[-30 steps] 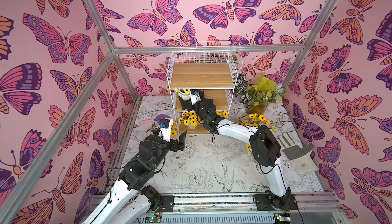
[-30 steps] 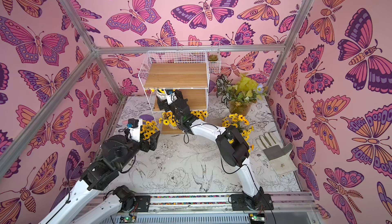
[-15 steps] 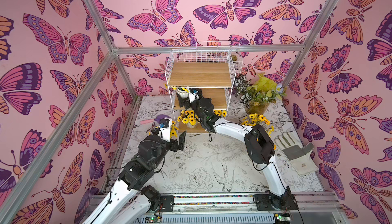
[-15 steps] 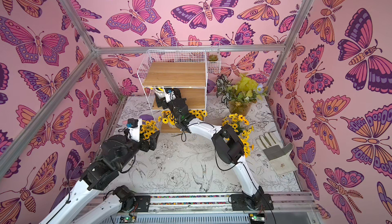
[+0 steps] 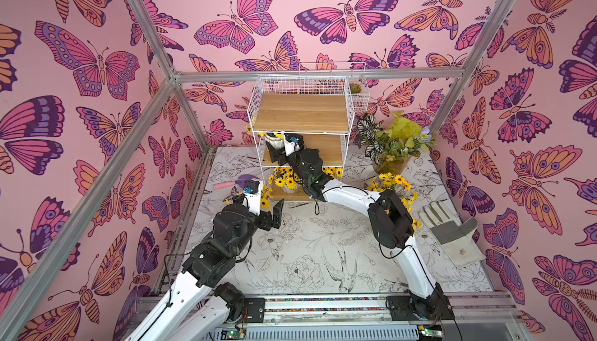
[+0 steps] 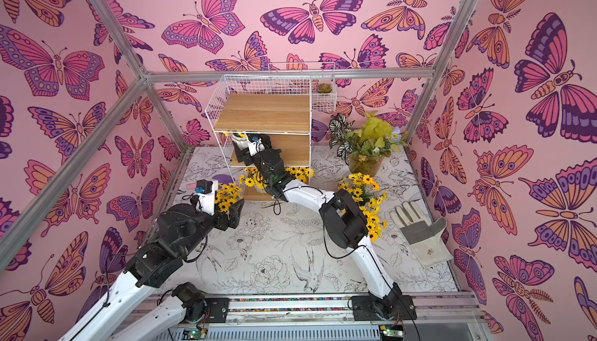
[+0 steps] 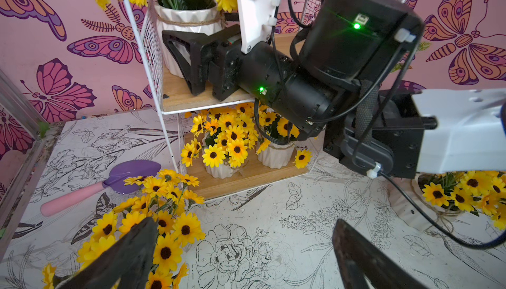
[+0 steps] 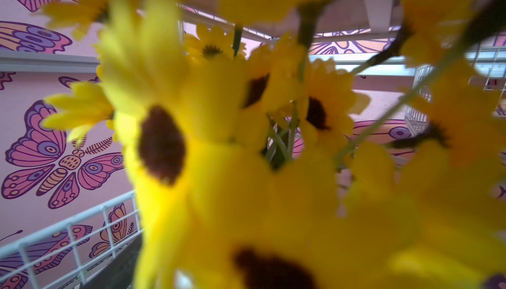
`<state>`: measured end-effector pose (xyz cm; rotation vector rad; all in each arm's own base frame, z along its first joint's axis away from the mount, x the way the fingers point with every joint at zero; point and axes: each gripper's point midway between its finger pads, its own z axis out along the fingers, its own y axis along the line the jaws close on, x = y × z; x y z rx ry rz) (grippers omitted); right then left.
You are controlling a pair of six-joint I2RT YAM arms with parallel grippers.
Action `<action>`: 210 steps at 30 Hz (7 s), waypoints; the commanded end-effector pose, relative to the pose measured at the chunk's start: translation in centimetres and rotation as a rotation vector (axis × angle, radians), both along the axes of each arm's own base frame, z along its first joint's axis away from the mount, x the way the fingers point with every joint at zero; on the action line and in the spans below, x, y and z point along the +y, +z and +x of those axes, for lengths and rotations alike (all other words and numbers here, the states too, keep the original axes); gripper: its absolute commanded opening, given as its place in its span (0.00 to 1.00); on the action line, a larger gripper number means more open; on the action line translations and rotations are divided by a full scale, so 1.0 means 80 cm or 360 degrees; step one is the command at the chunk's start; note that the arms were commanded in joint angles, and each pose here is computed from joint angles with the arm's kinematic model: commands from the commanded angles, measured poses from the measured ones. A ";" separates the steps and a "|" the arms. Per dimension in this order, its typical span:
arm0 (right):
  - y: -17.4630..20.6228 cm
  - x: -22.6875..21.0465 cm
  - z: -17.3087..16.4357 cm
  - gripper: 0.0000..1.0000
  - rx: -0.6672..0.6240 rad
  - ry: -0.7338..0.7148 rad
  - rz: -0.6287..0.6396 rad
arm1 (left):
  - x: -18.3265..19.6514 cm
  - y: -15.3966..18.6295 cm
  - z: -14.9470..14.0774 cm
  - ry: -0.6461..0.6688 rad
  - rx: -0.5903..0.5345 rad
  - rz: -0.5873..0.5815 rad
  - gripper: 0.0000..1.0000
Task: Take the sunflower pots off the shelves
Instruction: Pick up the sunflower pot from the shelf, then place the sunflower pot at the center of the board.
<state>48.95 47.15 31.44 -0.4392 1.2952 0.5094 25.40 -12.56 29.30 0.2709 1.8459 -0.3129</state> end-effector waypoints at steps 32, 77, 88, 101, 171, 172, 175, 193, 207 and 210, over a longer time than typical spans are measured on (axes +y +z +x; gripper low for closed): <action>-0.046 -0.043 -0.071 0.70 0.0096 0.0268 -0.0175 | 0.014 0.002 -0.010 0.0053 -0.0058 -0.0108 1.00; -0.050 -0.033 -0.080 0.59 0.0121 0.0311 -0.0212 | 0.022 0.003 -0.014 0.0089 -0.0101 -0.0148 1.00; -0.026 -0.043 -0.132 0.55 0.0043 0.0337 -0.0174 | 0.029 0.011 -0.016 0.0129 -0.0134 -0.0165 1.00; 0.014 -0.054 -0.211 0.51 -0.0017 0.0487 -0.0144 | 0.042 0.034 -0.024 0.0174 -0.0192 -0.0182 1.00; -0.312 0.196 -0.341 0.56 0.0501 0.1034 -0.0465 | 0.083 0.061 -0.073 0.0245 -0.0239 -0.0252 1.00; -0.317 0.198 -0.341 0.57 0.0504 0.1032 -0.0478 | 0.083 0.061 -0.072 0.0243 -0.0237 -0.0248 1.00; -0.336 0.196 -0.337 0.68 0.0519 0.1002 -0.0532 | 0.082 0.060 -0.071 0.0240 -0.0230 -0.0242 1.00; -0.372 0.175 -0.341 0.99 0.0591 0.0971 -0.0623 | 0.083 0.054 -0.074 0.0245 -0.0219 -0.0275 1.00; -0.358 0.116 -0.345 0.99 0.0623 0.0833 -0.0692 | 0.071 0.043 -0.070 0.0183 -0.0194 -0.0248 1.00; -0.351 0.092 -0.345 0.99 0.0621 0.0776 -0.0705 | 0.068 0.040 -0.067 0.0176 -0.0189 -0.0245 1.00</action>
